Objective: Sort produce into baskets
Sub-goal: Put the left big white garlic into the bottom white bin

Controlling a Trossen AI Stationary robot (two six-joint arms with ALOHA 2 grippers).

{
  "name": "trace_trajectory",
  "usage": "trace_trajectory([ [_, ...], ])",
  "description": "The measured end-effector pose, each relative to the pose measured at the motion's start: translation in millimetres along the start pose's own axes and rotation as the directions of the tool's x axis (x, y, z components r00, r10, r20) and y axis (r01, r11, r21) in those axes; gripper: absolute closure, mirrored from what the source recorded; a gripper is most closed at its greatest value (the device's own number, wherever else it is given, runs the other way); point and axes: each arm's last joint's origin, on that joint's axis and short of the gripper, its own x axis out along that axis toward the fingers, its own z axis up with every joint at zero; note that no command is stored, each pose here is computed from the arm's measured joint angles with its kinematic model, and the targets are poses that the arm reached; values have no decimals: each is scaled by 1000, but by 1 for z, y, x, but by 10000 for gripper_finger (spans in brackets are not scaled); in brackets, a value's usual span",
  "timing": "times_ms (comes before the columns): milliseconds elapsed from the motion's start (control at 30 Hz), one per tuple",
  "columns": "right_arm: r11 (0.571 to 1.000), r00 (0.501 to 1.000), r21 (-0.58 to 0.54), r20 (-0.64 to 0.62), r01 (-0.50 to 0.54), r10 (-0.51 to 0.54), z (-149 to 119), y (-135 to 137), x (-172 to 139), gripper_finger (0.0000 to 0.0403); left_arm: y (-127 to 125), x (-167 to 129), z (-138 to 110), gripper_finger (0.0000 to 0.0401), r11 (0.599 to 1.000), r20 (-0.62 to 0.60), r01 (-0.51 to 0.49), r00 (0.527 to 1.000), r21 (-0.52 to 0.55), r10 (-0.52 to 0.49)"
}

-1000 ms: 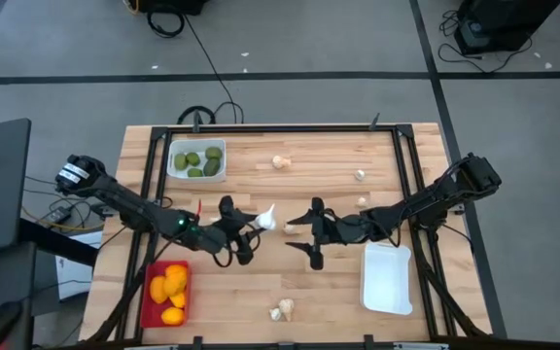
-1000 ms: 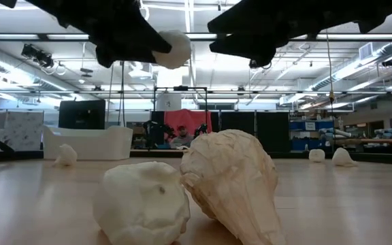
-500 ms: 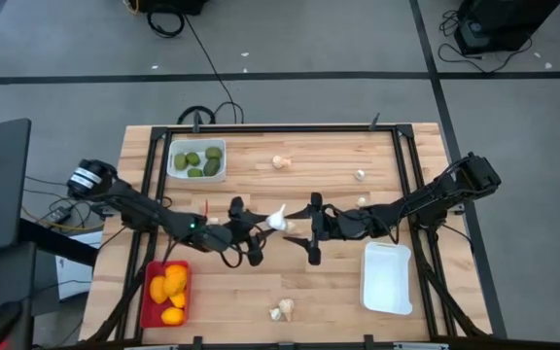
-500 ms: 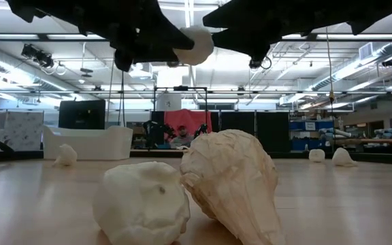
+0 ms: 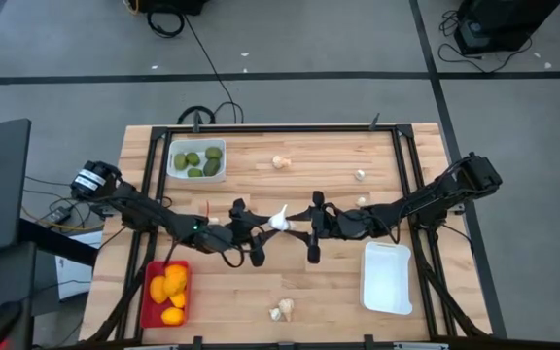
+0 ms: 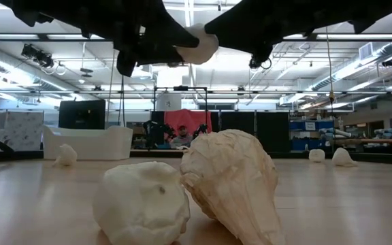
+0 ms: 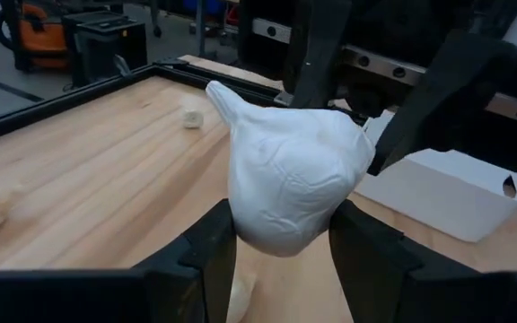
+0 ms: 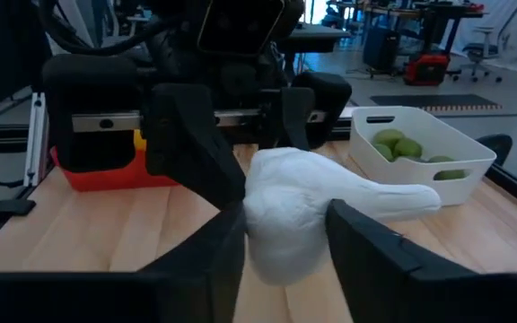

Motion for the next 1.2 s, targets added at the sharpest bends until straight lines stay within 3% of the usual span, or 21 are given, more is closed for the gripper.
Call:
trace_trajectory([
  [367, 1000, 999, -4, -48, 24, -24, -5, -1, 0, 322, -1, 7, -11, 229, 999, 5, -23, 1000, -39, 23],
  [667, 1000, 997, -13, -79, 26, -27, -3, -4, -4, 328, 0, 3, -7, 155, 1000, -25, -25, 999, -17, 24],
  [1000, 999, 978, 41, -206, 31, -22, 20, -18, -45, 329, 1, 3, -9, 96, 999, -48, -31, 998, -21, 30],
  [1200, 979, 891, 200, -434, -49, 133, 23, -29, -88, 328, 0, 1, -15, 93, 1000, -102, -8, 995, 13, 9],
])
